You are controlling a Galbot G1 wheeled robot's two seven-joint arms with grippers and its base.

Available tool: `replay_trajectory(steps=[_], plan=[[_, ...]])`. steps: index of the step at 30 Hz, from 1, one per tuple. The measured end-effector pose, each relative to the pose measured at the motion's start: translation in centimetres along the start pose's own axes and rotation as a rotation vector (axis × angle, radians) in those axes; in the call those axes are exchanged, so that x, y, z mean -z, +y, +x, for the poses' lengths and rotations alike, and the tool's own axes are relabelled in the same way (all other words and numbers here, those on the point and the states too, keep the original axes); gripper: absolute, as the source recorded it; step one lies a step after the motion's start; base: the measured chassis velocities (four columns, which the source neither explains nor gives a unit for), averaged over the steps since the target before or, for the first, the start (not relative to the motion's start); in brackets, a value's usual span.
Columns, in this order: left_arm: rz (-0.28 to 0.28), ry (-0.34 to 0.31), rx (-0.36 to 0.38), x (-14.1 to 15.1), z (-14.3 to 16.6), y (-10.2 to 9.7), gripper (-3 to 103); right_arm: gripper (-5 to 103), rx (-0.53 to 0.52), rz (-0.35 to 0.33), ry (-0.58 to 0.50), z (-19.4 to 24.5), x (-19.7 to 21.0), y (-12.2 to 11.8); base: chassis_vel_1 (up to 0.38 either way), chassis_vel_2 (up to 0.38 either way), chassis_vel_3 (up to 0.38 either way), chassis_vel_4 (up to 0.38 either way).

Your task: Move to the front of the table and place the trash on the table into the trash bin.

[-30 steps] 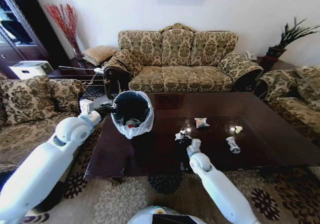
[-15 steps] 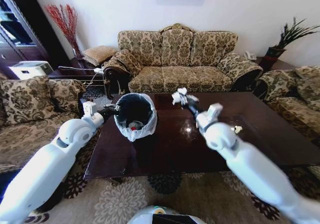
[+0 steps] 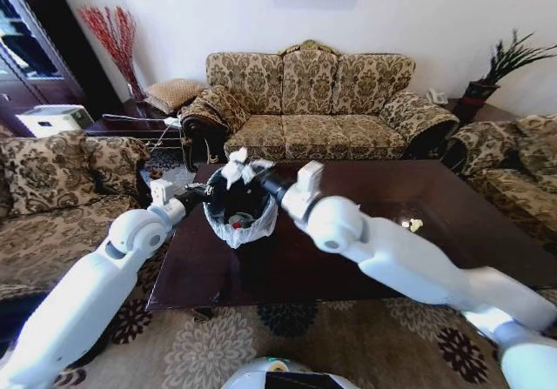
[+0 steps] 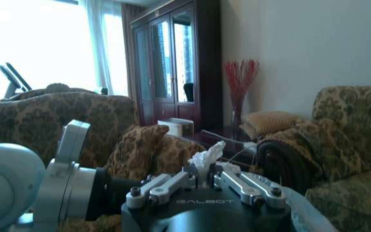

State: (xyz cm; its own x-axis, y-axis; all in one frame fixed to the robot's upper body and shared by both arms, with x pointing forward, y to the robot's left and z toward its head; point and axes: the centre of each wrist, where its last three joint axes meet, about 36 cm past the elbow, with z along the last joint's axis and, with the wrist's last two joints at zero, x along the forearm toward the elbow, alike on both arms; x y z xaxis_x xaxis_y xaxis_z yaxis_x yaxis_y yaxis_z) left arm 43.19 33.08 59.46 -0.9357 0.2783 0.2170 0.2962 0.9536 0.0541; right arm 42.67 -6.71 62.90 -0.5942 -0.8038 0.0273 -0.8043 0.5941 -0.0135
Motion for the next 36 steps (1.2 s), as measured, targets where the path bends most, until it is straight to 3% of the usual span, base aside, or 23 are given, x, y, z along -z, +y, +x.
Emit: replay_trajectory(steps=[1, 5, 7, 9, 10, 13, 15, 19, 21, 23, 26, 27, 30, 36], plan=[[0.0, 0.0, 0.0, 0.0, 0.0, 0.0, 1, 5, 0.0, 0.0, 0.0, 0.0, 0.0, 0.0, 0.0, 0.0, 0.0, 0.0], [0.0, 0.0, -0.001, 0.0, -0.1, 0.0, 1, 26, -0.001, 0.0, 0.012, -0.8, -0.3, 0.3, 0.0, 0.0, 0.0, 0.0], [0.0, -0.001, -0.001, 0.0, -0.1, 0.1, 1, 26, -0.004, 0.001, 0.014, -0.8, -0.3, 0.2, 0.0, 0.0, 0.0, 0.0], [0.0, -0.003, -0.002, 0.1, -0.1, 0.1, 1, 37, -0.01, 0.003, 0.017, -0.9, -0.4, 0.1, 0.0, 0.0, 0.0, 0.0], [0.0, -0.003, -0.002, 0.1, -0.1, 0.1, 1, 37, -0.01, 0.003, 0.017, -0.9, -0.4, 0.1, 0.0, 0.0, 0.0, 0.0], [0.0, -0.003, -0.002, 0.1, -0.2, 0.2, 1, 53, -0.021, 0.007, 0.025, -0.9, -0.5, 0.0, 0.0, 0.0, 0.0, 0.0], [0.0, -0.003, -0.002, 0.1, -0.2, 0.2, 1, 53, -0.022, 0.008, 0.026, -0.9, -0.5, 0.0, 0.0, 0.0, 0.0, 0.0], [-0.001, -0.003, -0.001, 0.2, -0.2, 0.4, 1, 76, -0.025, 0.007, 0.018, -0.8, -0.4, -0.1, 0.0, 0.0, 0.0, 0.0], [-0.001, -0.003, -0.001, 0.2, -0.2, 0.4, 1, 76, -0.026, 0.006, 0.009, -0.8, -0.3, -0.2, 0.0, 0.0, 0.0, 0.0], [0.005, -0.003, 0.0, 0.0, -0.3, 0.4, 1, 91, -0.038, 0.001, -0.057, -0.6, 0.7, -0.5, 0.0, 0.0, 0.0, 0.0], [0.009, -0.002, 0.003, 0.0, -0.4, 0.5, 1, 91, -0.054, 0.005, -0.106, -0.3, 1.8, -1.1, 0.0, 0.0, 0.0, 0.0], [0.011, -0.001, 0.008, -0.1, -0.4, 0.6, 1, 99, -0.076, 0.017, -0.154, 0.3, 3.0, -2.1, 0.0, 0.0, 0.0, 0.0], [0.004, -0.009, 0.023, -0.2, -0.4, 0.7, 1, 100, -0.13, 0.042, -0.188, 1.5, 4.5, -4.0, 0.0, 0.0, 0.0, 0.0], [0.004, -0.023, 0.047, -0.3, -0.2, 1.1, 1, 100, -0.31, 0.057, -0.138, 5.2, 3.2, -7.6, 0.0, 0.0, 0.0, 0.0]])
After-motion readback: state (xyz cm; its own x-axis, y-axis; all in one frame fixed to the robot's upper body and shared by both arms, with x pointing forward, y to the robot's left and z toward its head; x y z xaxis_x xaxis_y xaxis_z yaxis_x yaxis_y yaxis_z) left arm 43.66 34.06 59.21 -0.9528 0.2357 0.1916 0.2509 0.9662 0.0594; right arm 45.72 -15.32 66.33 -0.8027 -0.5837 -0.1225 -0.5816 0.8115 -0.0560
